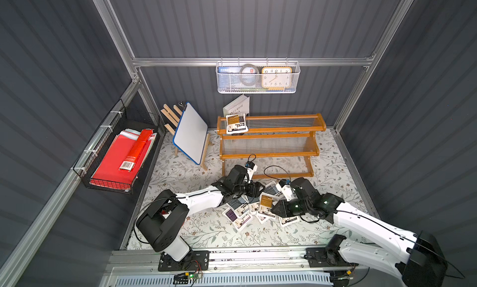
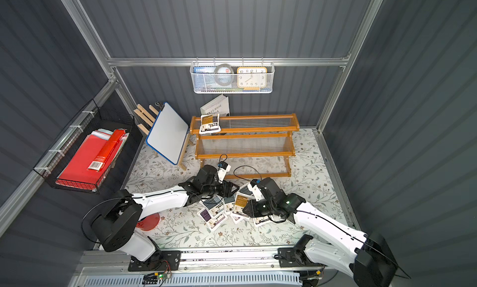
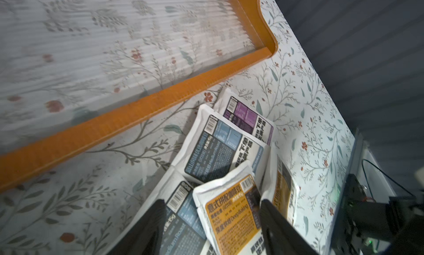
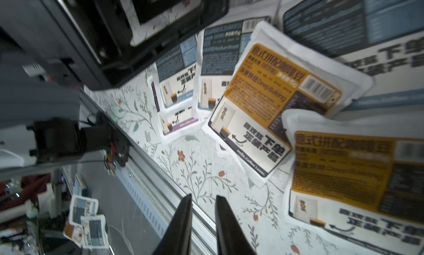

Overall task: Place the bagged coffee beans on the shelf by color
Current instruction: Pick up the bagged coffee beans at the center of the board.

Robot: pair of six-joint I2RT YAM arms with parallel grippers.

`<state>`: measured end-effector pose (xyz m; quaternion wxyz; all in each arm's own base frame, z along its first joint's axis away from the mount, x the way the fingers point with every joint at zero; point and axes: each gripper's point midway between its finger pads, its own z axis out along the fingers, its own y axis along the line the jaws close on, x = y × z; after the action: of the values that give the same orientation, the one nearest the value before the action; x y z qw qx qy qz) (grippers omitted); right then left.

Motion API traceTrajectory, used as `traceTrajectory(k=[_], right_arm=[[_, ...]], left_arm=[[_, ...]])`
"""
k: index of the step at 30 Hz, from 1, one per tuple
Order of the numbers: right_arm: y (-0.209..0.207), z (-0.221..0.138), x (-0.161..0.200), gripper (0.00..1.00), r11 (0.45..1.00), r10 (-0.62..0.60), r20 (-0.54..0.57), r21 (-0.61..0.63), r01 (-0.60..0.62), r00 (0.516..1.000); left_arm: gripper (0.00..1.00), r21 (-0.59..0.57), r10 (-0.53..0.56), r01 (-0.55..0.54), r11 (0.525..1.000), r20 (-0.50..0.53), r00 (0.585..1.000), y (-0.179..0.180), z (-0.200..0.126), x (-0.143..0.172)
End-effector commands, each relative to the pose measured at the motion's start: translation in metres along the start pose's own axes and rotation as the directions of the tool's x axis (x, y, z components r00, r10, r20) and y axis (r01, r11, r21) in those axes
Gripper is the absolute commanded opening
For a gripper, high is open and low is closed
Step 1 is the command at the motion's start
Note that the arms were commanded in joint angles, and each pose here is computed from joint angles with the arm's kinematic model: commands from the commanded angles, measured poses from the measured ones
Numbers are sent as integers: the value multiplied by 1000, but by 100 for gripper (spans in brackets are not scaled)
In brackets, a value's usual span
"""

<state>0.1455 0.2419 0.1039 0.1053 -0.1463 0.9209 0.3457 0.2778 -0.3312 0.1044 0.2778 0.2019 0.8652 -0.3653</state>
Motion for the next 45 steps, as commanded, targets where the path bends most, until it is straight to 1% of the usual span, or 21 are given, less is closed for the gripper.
traceTrajectory(k=[1,4,6,8,10,13,16,20,23,28,30,33,37,38,39,42,44,45], right_arm=[[-4,13,5,16,1000,-14,-29,-9,13,999],[-12,21,-3,15,999,-28,0,19,28,1000],[-15,26,-6,15,999,-36,6,19,36,999],[-17,31,-8,15,999,-42,-1,15,42,999],[-25,41,-6,15,999,-38,-45,31,39,998],[-36,48,-9,13,998,-36,-60,54,39,998],[-48,52,-10,12,998,-9,-70,62,14,997],[-59,60,-5,11,998,7,-70,65,-3,997],[-62,65,-9,10,998,5,-60,65,-1,998],[-69,76,-15,10,998,16,-56,64,-12,998],[-68,79,-23,10,999,14,-36,50,-12,999],[-67,78,-32,10,999,4,-15,49,-4,1000],[-64,75,-44,10,999,-5,10,48,5,1000],[-64,74,-46,10,999,-8,13,47,7,1000],[-63,74,-47,10,999,-7,15,47,6,1000],[-62,73,-46,10,999,-5,11,41,5,1000],[-62,72,-46,10,999,-10,13,44,10,1000],[-62,72,-46,10,999,-11,14,45,10,1000]], left_arm=[[70,96,3,8,995,-112,994,-8,4,30],[74,116,-4,23,993,-165,986,-5,8,49],[74,119,3,20,993,-191,981,-2,10,59],[74,101,-1,23,995,-218,976,5,14,69],[75,92,-5,28,995,-241,970,9,18,75],[75,93,2,23,995,-259,966,11,21,78],[75,97,4,23,995,-269,963,11,22,80],[75,112,1,30,993,-267,964,7,19,79],[74,133,0,36,991,-265,964,2,15,80],[71,132,-17,56,990,-281,960,5,13,89],[69,121,-23,60,991,-286,958,8,14,93],[61,105,-35,68,992,-287,957,13,16,96],[55,102,-32,65,993,-290,956,15,19,97],[52,98,-32,63,993,-292,956,16,20,97],[45,92,-32,62,994,-294,955,17,21,98],[31,88,-31,60,994,-300,953,20,25,100],[25,78,-36,63,995,-302,953,22,26,101],[20,77,-34,59,995,-296,954,22,26,100]])
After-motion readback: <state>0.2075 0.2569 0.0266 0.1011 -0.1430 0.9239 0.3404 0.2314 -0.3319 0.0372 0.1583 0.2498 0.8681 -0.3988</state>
